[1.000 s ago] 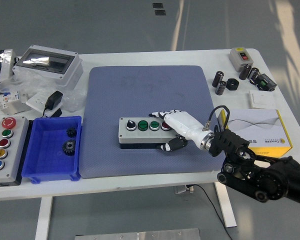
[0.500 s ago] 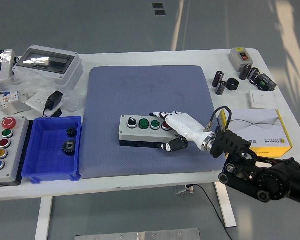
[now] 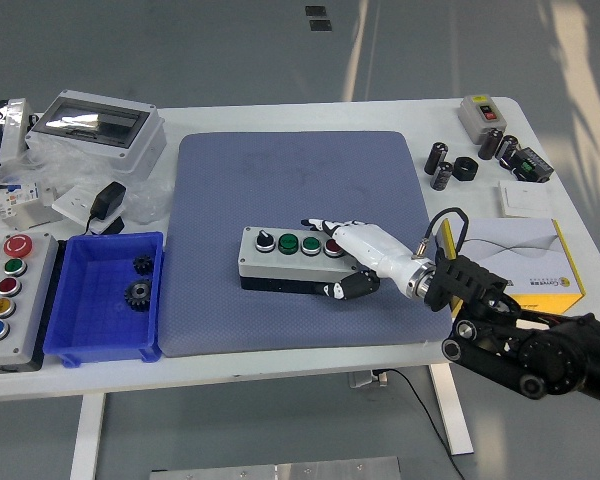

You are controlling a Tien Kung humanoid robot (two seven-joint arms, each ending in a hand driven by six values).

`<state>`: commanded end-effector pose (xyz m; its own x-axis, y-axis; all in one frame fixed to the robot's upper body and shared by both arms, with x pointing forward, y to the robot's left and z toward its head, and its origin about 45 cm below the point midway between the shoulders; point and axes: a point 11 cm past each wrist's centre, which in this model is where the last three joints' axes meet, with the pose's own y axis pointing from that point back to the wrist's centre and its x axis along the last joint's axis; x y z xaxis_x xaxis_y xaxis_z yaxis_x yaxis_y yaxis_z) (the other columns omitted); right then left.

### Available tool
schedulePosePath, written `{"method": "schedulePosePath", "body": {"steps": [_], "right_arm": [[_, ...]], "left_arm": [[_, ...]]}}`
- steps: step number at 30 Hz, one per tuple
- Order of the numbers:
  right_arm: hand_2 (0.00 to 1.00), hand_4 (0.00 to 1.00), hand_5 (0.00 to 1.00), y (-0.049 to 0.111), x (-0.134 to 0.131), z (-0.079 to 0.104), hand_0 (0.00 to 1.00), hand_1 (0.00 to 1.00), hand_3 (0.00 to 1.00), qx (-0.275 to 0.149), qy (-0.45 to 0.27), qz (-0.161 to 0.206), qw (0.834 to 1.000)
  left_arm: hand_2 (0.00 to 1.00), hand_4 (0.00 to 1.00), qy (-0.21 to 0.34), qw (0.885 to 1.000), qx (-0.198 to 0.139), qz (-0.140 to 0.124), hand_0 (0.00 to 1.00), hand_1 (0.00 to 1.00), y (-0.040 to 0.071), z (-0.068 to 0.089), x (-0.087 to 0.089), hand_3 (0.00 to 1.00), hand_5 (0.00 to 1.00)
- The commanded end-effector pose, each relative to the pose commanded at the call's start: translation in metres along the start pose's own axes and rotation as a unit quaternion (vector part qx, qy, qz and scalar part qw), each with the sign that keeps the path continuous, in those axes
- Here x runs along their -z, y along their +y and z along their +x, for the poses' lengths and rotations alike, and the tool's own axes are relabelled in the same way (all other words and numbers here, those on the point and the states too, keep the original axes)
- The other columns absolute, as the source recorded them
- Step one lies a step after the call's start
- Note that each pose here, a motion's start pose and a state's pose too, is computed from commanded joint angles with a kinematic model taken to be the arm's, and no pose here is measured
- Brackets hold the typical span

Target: Pick up the button,place it on the desk,press the button,press the button

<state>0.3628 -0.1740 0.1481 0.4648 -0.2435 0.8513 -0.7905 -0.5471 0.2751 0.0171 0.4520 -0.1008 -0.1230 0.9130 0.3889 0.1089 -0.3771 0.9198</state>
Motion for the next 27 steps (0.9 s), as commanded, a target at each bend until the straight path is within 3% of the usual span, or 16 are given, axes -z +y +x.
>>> {"method": "schedulePosePath", "body": {"steps": [6, 7, 27], "right_arm": [[0.947, 0.535, 0.062, 0.001, -0.0005, 0.0046, 0.904, 0.874, 0.998, 0.004, -0.016, 0.001, 1.0], [0.998, 0.578, 0.052, 0.0011, -0.0007, 0.005, 0.932, 0.922, 0.998, 0.005, -0.018, 0.001, 1.0], [0.998, 0.612, 0.048, 0.0037, -0.006, 0.0081, 0.969, 0.942, 0.998, 0.012, -0.035, -0.009, 0.999]], "left_arm": [[0.544, 0.616, 0.0, 1.0, 0.0, 0.0, 0.635, 0.596, 0.0001, 0.0003, -0.0003, 0.591, 0.215], [0.544, 0.614, 0.0, 1.0, 0.0, 0.0, 0.635, 0.596, 0.0001, 0.0004, -0.0005, 0.591, 0.212], [0.544, 0.612, -0.002, 1.0, 0.0, 0.0, 0.634, 0.597, 0.0001, -0.0002, -0.0003, 0.588, 0.213]]}}
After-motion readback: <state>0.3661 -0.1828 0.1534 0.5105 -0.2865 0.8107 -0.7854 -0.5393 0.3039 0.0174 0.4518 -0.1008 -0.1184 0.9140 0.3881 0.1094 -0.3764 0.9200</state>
